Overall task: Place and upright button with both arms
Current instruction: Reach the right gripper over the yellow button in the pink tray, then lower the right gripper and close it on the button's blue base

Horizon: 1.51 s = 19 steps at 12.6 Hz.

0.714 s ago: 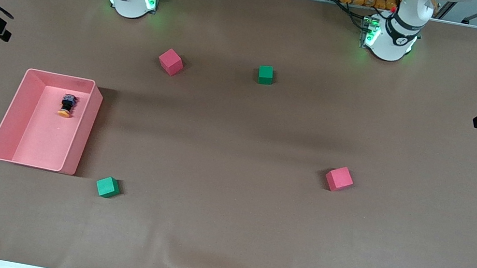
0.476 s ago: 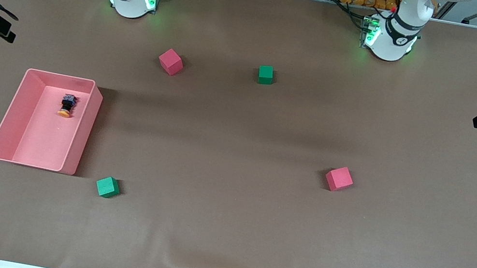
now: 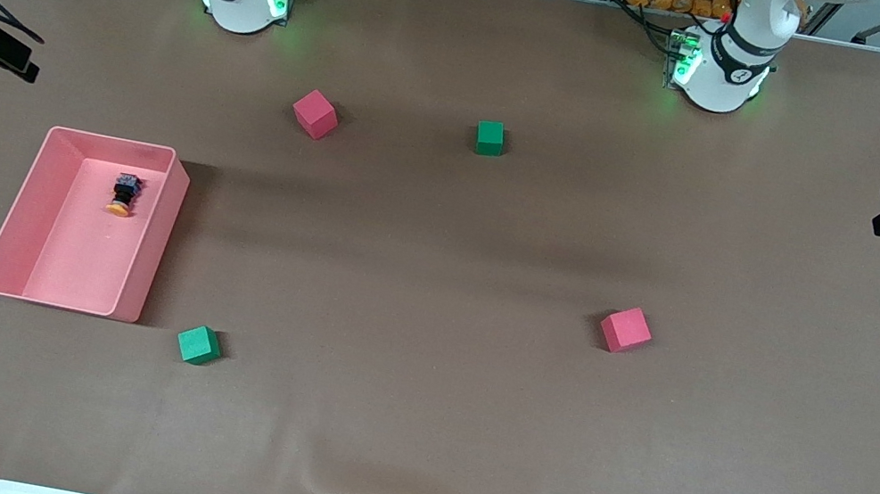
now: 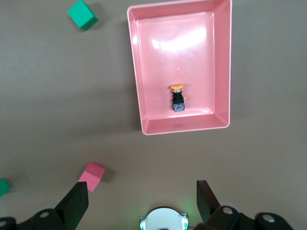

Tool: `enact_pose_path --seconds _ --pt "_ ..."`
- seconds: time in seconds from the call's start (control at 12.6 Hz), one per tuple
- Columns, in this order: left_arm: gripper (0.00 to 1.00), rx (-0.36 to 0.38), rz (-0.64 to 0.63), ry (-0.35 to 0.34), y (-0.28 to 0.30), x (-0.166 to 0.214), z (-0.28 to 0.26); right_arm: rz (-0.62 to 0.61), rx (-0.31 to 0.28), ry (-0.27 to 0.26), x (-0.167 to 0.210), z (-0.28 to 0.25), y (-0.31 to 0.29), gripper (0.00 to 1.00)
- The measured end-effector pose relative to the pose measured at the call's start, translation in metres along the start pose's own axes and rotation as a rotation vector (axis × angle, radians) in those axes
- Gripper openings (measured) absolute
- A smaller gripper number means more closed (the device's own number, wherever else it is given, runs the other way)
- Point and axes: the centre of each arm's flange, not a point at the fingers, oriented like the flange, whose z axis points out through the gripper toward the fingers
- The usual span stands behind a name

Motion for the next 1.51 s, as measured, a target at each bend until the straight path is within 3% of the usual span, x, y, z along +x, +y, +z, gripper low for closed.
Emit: enact_pose_path --seconds 0.32,0.56,0.71,1.35,1.51 --pt "1.00 0.000 0.000 0.000 0.000 0.000 0.000 0.009 -0.001 -0.036 0.015 0.050 0.004 1.00" --pt "1.00 0.000 0.000 -0.002 0.000 0.000 0.000 0.013 -0.005 -0.102 0.021 0.101 0.005 1.00" --pt "1.00 0.000 0.000 -0.002 0.000 0.000 0.001 0.025 -0.003 -0.117 0.024 0.130 0.011 1.00" --pt "1.00 0.000 0.000 -0.005 0.000 0.000 0.002 0.033 0.001 -0.018 0.031 0.230 0.027 1.00" --pt "1.00 0.000 -0.001 -0.006 -0.001 0.001 0.002 0.018 0.005 0.029 0.029 0.259 0.041 1.00"
